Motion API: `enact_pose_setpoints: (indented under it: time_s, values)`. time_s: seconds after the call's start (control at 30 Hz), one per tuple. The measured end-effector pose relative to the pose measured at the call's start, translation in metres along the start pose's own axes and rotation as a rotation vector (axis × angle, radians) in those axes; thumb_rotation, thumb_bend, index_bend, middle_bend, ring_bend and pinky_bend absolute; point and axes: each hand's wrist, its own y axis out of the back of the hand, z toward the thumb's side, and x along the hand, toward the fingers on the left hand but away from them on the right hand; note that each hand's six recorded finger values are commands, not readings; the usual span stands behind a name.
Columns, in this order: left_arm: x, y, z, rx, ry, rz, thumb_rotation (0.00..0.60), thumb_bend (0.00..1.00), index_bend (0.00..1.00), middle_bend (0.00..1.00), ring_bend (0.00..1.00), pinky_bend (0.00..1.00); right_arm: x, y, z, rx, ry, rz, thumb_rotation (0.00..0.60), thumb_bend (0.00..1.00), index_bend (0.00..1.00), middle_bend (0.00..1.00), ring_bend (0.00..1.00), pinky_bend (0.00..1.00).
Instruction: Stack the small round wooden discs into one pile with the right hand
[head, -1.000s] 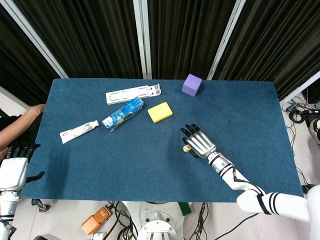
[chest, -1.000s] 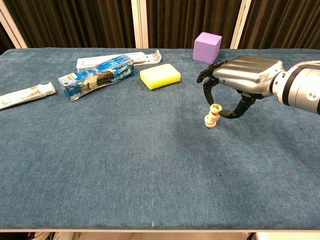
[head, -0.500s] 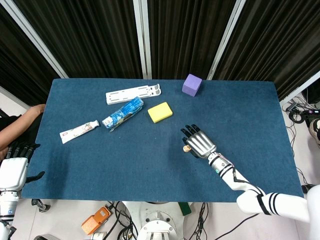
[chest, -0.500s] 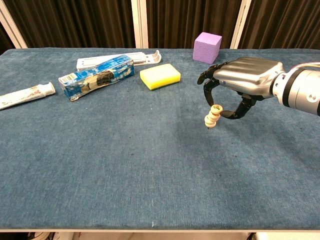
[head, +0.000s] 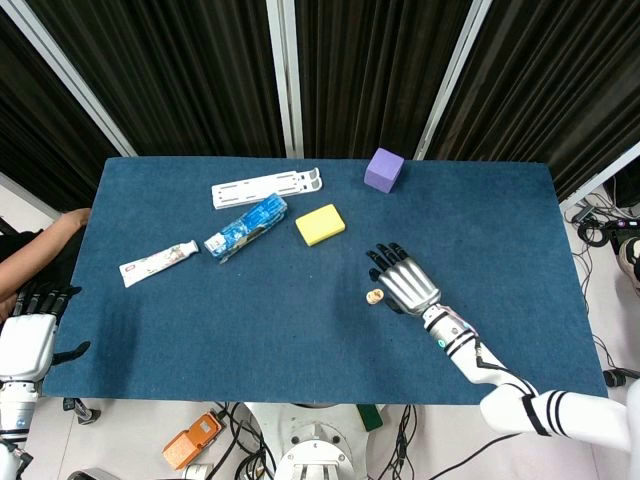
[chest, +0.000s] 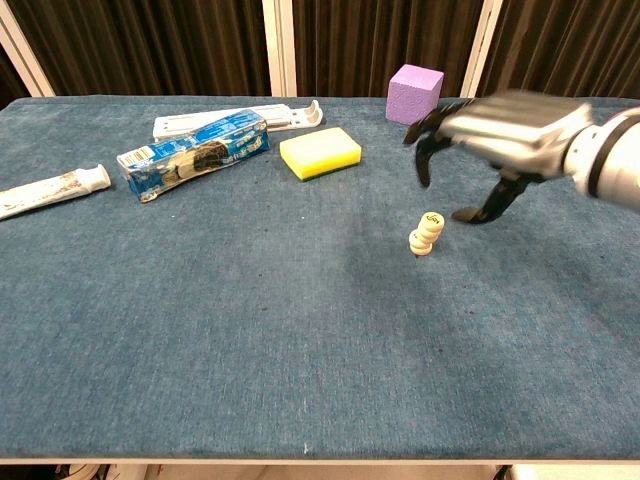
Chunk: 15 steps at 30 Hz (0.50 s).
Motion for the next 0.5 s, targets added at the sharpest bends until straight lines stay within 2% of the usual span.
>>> enact_pose_setpoints:
  time_s: [0.17, 0.27, 0.37, 0.5]
  values:
    - [0.004, 0.002, 0.004, -0.008, -0.017, 0.013, 0.600, 0.08, 0.19, 0.18, 0.11, 0.01, 0.034, 0.019, -0.040, -0.006, -0.123, -0.086, 0.600, 0.39, 0.19, 0.20, 0.13, 0.18]
    - [0.007, 0.003, 0.008, -0.009, -0.032, 0.020, 0.600, 0.08, 0.19, 0.18, 0.11, 0.01, 0.065, 0.028, -0.068, -0.013, -0.212, -0.137, 0.600, 0.39, 0.06, 0.16, 0.07, 0.14]
    - [0.009, 0.004, 0.014, -0.011, -0.051, 0.029, 0.600, 0.08, 0.19, 0.18, 0.11, 0.01, 0.105, 0.033, -0.093, -0.029, -0.297, -0.183, 0.600, 0.39, 0.02, 0.12, 0.01, 0.07]
    - [0.010, 0.005, 0.020, -0.013, -0.067, 0.038, 0.600, 0.08, 0.19, 0.18, 0.11, 0.01, 0.162, 0.033, -0.114, -0.066, -0.398, -0.229, 0.600, 0.39, 0.02, 0.10, 0.00, 0.04]
